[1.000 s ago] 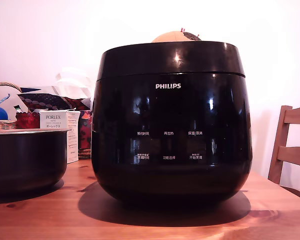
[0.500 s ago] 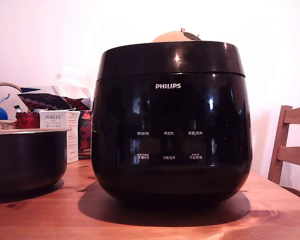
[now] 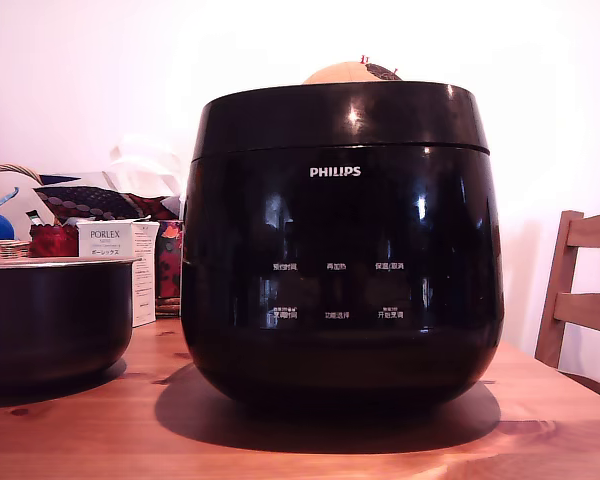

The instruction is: Open the rice cooker by pressing the large metal button on the top of its lid with medium force

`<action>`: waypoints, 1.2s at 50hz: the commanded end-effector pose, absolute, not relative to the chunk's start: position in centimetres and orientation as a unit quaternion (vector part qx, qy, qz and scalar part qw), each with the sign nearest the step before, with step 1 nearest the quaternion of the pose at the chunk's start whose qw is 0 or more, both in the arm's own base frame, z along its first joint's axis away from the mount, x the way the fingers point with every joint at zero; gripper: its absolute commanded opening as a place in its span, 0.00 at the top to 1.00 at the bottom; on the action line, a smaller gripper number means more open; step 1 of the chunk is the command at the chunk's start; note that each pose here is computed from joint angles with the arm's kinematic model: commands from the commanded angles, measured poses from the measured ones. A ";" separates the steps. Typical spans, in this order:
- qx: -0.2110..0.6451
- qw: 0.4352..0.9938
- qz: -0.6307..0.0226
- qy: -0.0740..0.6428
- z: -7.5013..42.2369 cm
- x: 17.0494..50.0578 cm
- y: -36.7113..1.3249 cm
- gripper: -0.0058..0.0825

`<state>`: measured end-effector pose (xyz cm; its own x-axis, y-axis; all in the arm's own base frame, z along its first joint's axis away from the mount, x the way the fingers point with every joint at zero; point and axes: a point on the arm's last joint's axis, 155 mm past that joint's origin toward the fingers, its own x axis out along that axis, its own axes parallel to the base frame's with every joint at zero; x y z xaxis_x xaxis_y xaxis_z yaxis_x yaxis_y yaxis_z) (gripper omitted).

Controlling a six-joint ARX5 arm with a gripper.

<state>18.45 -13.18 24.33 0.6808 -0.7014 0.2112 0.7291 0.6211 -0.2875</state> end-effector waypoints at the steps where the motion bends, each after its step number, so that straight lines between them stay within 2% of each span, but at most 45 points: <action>1: -0.168 0.888 -0.426 -0.048 25.7 17.3 -14.0 0.96; 19: -0.156 0.829 -0.537 0.016 27.8 15.0 -17.7 0.96; 35: -0.099 0.777 -0.619 0.055 29.3 15.9 -22.1 0.96; 41: -0.066 0.779 -0.622 0.045 29.7 17.3 -24.0 0.96; 49: -0.015 0.809 -0.587 0.026 29.6 20.1 -26.2 0.96; 60: 0.014 0.834 -0.552 0.026 28.1 22.5 -29.0 0.96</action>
<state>22.12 -28.50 28.32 0.3804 -0.9229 -0.0594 0.9237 0.3823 -0.0242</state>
